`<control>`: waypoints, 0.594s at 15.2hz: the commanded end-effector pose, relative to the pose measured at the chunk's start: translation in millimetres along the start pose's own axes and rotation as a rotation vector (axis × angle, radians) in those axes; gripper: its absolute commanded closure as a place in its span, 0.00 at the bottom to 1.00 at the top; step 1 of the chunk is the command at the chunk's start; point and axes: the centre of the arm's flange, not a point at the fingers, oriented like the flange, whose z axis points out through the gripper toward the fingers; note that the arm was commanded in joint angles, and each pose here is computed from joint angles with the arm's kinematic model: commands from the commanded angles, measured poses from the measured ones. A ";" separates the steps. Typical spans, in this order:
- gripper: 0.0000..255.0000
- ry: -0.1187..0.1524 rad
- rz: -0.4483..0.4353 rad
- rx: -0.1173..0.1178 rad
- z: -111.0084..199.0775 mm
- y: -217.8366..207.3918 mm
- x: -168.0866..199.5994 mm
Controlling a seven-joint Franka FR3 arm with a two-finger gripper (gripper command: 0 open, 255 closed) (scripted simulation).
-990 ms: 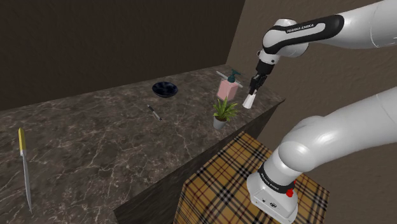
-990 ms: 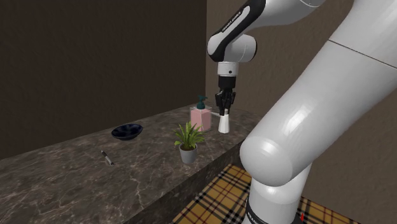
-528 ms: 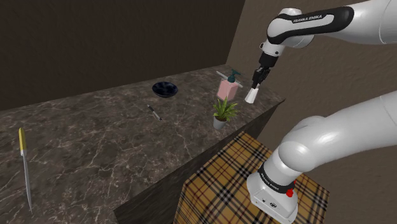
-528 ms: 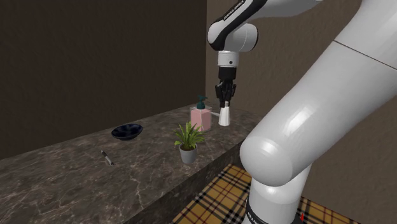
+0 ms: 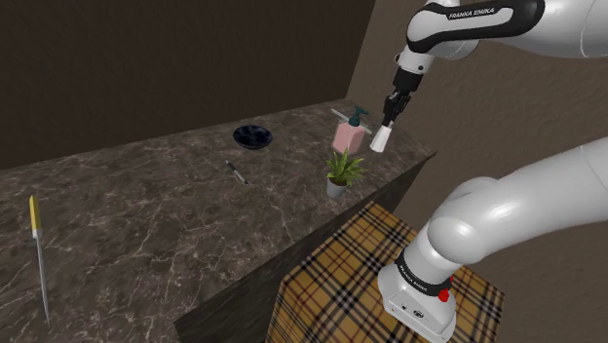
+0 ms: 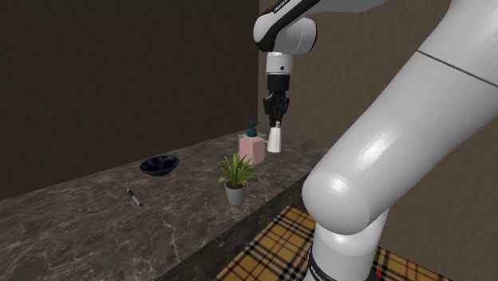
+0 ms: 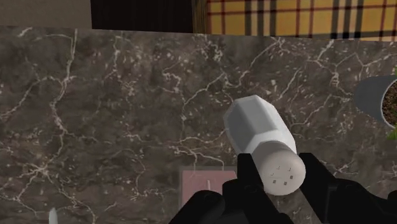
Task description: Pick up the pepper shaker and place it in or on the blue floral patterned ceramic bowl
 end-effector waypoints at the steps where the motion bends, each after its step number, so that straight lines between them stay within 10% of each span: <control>1: 1.00 0.000 0.000 0.000 -0.8 -16.6 21.1; 9: 1.00 0.000 0.000 0.000 -7.0 -82.8 103.1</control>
